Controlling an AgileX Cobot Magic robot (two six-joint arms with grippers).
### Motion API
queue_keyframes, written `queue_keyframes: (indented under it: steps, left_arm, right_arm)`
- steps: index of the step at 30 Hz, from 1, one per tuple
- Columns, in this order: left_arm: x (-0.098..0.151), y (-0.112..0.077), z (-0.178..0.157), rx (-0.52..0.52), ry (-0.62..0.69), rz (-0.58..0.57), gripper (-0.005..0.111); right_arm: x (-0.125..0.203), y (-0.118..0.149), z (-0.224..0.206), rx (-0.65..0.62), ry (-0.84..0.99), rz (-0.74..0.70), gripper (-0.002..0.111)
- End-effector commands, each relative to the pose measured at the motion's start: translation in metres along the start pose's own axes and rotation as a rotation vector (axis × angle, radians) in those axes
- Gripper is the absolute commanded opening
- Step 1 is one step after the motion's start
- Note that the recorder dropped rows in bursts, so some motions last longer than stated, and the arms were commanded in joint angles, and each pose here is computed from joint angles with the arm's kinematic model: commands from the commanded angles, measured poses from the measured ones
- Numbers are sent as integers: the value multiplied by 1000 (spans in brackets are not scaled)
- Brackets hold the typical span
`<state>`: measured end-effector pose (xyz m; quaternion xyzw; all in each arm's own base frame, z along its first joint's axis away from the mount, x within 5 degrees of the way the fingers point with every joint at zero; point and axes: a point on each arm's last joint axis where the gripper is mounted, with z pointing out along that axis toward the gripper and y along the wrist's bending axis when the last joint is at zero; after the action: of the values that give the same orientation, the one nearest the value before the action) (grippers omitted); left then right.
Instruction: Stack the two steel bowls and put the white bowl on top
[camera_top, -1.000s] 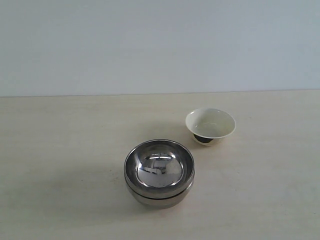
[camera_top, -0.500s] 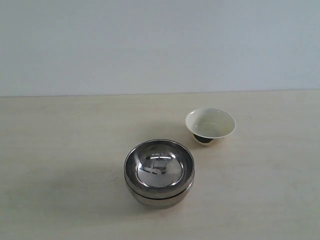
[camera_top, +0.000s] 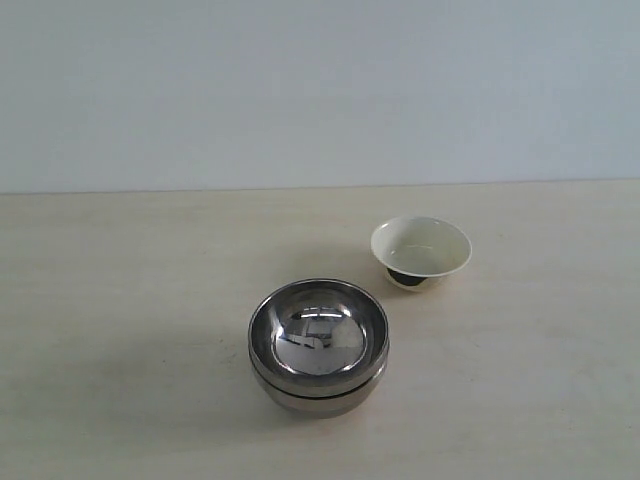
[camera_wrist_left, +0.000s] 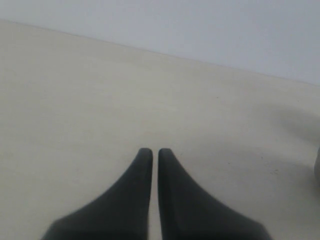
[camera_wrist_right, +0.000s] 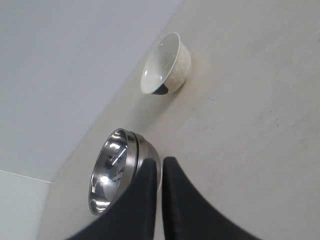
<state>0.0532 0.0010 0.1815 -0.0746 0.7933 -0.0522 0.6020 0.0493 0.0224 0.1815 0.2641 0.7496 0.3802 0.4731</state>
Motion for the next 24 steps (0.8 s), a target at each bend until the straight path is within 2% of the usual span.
queue_keyframes:
  steps: [1, 11, 15, 20, 24]
  left_arm:
    - [1, 0, 0, 0, -1, 1, 4]
    - [1, 0, 0, 0, -1, 1, 4]
    - [1, 0, 0, 0, -1, 1, 4]
    - [1, 0, 0, 0, -1, 1, 4]
    - [1, 0, 0, 0, -1, 1, 4]
  right_arm:
    - [-1, 1, 0, -8, -19, -5, 0]
    - [-10, 7, -1, -76, -112, 5, 0]
    - [-11, 7, -1, -77, -124, -66, 0]
    - [-34, 26, -11, -253, -390, -97, 0]
    - [-57, 65, -34, -336, -487, -212, 0]
